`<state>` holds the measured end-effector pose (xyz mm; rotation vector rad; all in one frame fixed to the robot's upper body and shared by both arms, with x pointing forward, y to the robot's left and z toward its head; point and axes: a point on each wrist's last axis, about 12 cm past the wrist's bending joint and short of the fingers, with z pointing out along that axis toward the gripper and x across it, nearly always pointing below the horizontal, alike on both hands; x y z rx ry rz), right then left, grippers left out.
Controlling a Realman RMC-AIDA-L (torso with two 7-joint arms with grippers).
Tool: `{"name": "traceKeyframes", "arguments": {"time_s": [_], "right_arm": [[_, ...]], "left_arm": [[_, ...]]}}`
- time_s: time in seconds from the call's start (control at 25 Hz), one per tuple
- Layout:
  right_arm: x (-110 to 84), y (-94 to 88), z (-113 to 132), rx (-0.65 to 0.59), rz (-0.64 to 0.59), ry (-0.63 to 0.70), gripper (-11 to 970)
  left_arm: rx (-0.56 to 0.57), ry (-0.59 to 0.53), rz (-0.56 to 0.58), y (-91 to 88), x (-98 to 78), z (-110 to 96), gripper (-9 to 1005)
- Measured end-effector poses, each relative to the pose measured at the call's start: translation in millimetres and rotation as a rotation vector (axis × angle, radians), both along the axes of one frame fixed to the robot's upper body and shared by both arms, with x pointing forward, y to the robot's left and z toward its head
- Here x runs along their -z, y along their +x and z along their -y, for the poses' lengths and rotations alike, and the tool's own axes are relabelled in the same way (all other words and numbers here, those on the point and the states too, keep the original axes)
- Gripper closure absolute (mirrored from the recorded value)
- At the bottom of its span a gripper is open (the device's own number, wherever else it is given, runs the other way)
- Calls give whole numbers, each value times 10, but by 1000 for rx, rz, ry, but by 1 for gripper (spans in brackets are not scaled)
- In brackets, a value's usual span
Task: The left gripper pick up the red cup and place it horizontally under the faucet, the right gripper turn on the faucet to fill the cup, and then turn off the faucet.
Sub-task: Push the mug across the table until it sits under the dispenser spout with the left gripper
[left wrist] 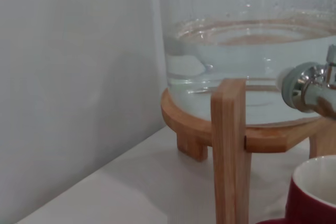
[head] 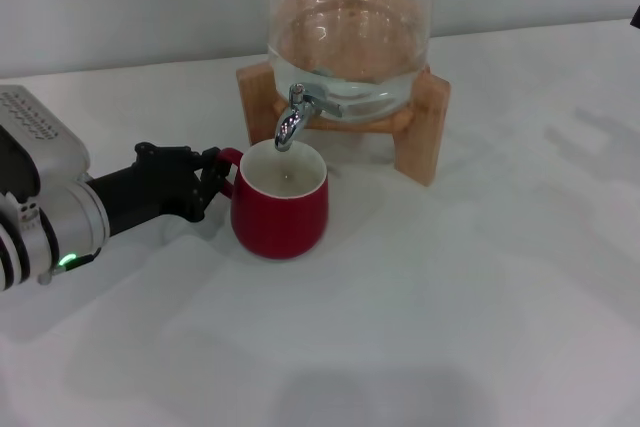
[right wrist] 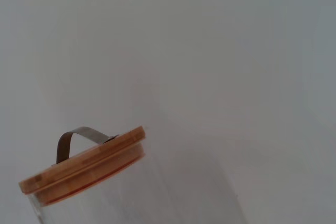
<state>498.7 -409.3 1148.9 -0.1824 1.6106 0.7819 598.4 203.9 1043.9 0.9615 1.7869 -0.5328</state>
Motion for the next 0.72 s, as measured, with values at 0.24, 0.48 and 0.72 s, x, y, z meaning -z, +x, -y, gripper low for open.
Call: {"name": "traceKeyframes", "arguments": {"time_s": [0.24,0.48,0.72], "right_arm": [[4,-13,6,2,0,1,239],[-1,-25,18,5,4,5,238],[-2,-27,18,4,4,5,238]], "left_arm": [[-3,-2,0,0,0,1,871],[-9,-8,0,3,-3,-4,870],[-15,-13,-1,-15,7,-34,837]]}}
